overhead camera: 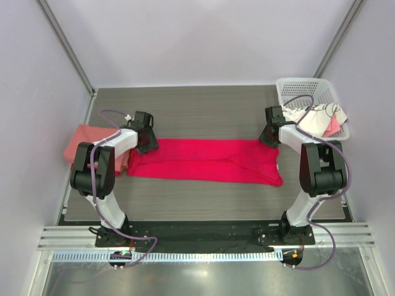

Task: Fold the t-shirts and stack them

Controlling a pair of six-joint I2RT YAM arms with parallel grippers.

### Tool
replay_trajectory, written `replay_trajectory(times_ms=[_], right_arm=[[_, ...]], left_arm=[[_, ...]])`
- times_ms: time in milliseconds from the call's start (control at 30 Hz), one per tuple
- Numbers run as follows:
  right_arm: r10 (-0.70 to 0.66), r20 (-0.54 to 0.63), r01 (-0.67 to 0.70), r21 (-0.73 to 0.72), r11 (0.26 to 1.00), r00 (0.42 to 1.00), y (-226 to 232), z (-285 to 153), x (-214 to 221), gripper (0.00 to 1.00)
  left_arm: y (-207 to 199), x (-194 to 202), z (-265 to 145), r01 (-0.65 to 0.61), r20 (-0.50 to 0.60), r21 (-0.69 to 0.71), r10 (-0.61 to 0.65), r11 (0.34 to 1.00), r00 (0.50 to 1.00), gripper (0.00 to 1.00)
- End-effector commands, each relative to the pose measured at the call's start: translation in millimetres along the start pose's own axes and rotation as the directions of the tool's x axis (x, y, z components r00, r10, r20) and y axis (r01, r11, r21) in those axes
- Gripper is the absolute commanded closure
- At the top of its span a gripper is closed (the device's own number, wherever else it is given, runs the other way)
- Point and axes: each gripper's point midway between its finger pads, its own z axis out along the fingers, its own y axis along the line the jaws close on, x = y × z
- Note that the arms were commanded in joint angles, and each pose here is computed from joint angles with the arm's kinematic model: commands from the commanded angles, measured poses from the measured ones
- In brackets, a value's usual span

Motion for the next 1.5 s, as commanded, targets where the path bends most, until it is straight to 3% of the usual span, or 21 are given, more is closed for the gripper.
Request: replay_trajectory(times_ms=[0, 167, 367, 567, 700, 833, 1033, 1133, 1367, 1467], right_arm=[[-0.025, 0.013, 0.025, -0.003, 1.000, 1.000, 14.5, 7.7, -20.0, 0.60], [-0.021, -0.055, 0.022, 0.019, 1.000, 0.998, 16.8, 39.6, -22.8, 0.63], [-0.021, -0.047, 0.021, 0.013, 1.000, 0.999, 41.1, 63.9, -54.4, 0.65], [-0.072, -0.082, 0.060, -0.136, 0.989, 0.994, 100.9, 94.8, -81.9, 0.63], [-0.130, -0.067, 0.111, -0.230, 0.967, 0.989, 130.5, 81.3, -88.5, 0.57], [-0.147, 0.011, 0.145, -0.265, 0.953, 0.989, 135.8, 48.5, -91.5, 0.47], [-0.156, 0.099, 0.176, -0.240, 0.955, 0.983, 122.4, -7.2, -92.7, 0.47], [-0.174, 0.117, 0.195, -0.206, 0.959, 0.978, 113.6, -25.2, -77.8, 0.48], [-0.201, 0.087, 0.214, -0.180, 0.960, 0.976, 98.4, -23.9, -52.2, 0.47], [-0.215, 0.053, 0.221, -0.213, 0.952, 0.975, 101.1, -20.2, -39.5, 0.56]], left_arm=[[3.3, 15.2, 2.6, 0.018, -0.040, -0.019, -0.019, 1.000, 0.999, 0.51], [7.2, 39.5, 7.2, 0.002, -0.046, -0.057, -0.005, 0.998, 0.999, 0.52], [9.0, 82.4, -3.7, -0.035, -0.048, -0.075, 0.032, 0.997, 0.998, 0.52], [13.4, 128.8, -34.4, -0.055, -0.048, -0.024, 0.054, 0.998, 0.997, 0.52], [1.1, 130.4, -72.8, 0.006, 0.022, 0.093, -0.008, 0.996, 1.000, 0.48], [0.2, 121.4, -99.1, -0.015, 0.039, 0.109, 0.011, 0.994, 0.999, 0.41], [-46.1, 67.9, -130.8, -0.084, 0.125, 0.186, 0.061, 0.979, 0.990, 0.36], [-95.6, 34.5, -141.4, -0.110, 0.151, 0.279, 0.069, 0.954, 0.986, 0.36], [-191.9, 9.4, -128.8, -0.165, 0.145, 0.413, 0.114, 0.896, 0.983, 0.39], [-229.3, 14.6, -114.6, -0.195, 0.127, 0.452, 0.154, 0.871, 0.980, 0.40]])
